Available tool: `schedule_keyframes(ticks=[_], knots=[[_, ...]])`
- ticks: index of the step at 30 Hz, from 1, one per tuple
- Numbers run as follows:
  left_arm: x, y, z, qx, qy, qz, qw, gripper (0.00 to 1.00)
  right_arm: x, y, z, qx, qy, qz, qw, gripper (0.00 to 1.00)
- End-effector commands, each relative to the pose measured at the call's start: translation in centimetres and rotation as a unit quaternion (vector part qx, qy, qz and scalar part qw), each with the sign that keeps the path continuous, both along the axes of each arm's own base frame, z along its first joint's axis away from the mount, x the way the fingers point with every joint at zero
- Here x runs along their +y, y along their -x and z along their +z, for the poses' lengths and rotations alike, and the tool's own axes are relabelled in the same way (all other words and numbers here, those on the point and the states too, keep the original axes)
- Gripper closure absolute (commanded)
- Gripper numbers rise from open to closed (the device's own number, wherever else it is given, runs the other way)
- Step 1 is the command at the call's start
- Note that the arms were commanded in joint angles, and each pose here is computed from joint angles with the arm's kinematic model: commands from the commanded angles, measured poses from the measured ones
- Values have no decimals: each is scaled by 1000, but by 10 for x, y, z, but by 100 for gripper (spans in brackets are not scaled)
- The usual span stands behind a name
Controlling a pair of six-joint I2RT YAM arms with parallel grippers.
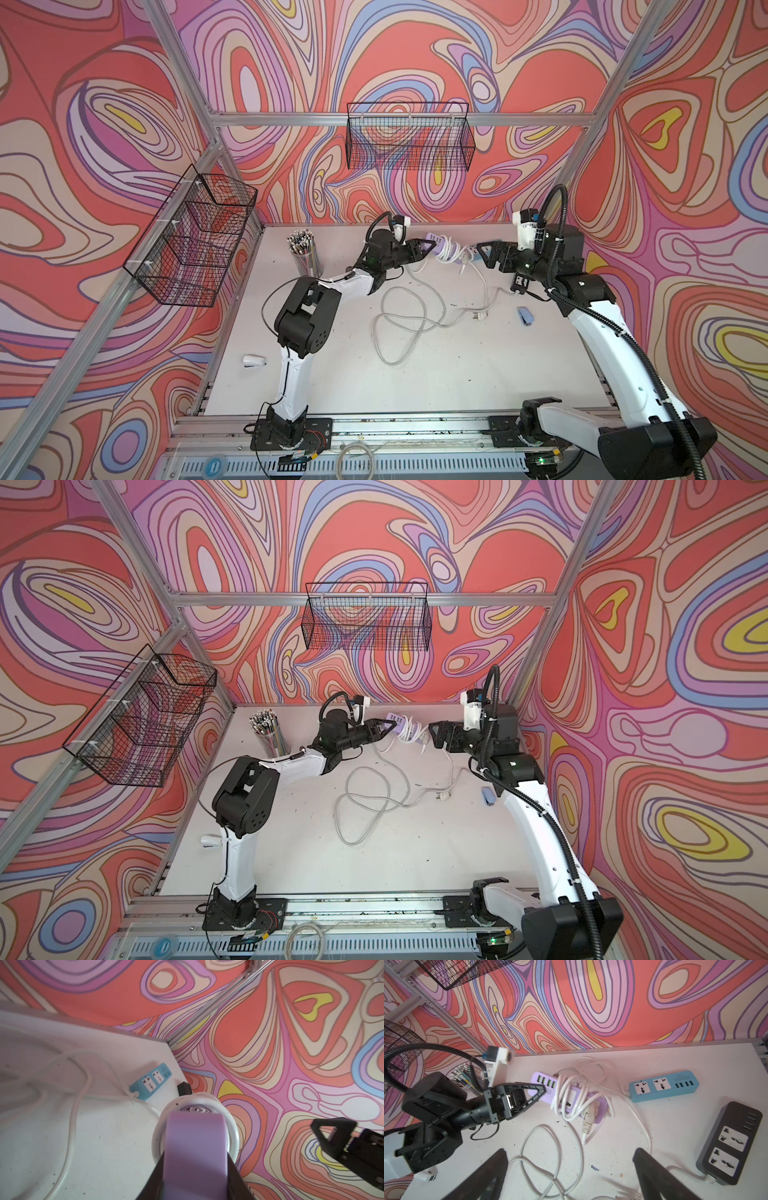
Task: Unwrap the cord wrapped around the power strip
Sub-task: Pick up the power strip from the center of the board, then unwrap the power cord from the power strip.
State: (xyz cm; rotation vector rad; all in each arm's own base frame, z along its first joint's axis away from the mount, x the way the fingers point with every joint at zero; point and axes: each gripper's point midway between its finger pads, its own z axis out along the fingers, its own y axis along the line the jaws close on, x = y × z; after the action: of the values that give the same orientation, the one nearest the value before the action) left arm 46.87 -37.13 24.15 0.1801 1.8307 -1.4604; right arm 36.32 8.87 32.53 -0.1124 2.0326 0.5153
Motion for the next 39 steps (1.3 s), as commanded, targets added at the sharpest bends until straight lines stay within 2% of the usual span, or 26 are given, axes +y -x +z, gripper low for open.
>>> schedule_keyframes(ticks=[1,6,11,15,19,25,29,35,39], knots=[[14,17,84,-113,33,-9,993,100,11,4,11,-25,-7,34,999,2],[33,28,129,-163,21,8,986,100,22,3,9,-23,-11,53,998,2],[45,45,161,-210,-12,16,978,100,24,-9,12,-42,-10,42,998,2],[60,60,188,-258,-56,29,964,100,35,-21,16,-56,-30,55,996,2],[80,74,207,-302,-67,48,950,100,58,-31,20,-59,-21,80,995,2],[119,88,220,-347,-38,95,932,100,107,-40,35,-70,10,124,990,2],[144,88,222,-351,-26,125,928,100,133,-44,45,-79,33,142,986,3],[161,88,216,-357,-42,169,918,100,150,-42,55,-89,32,153,984,7],[166,89,220,-359,-34,179,915,100,165,-38,56,-87,32,170,981,11]])
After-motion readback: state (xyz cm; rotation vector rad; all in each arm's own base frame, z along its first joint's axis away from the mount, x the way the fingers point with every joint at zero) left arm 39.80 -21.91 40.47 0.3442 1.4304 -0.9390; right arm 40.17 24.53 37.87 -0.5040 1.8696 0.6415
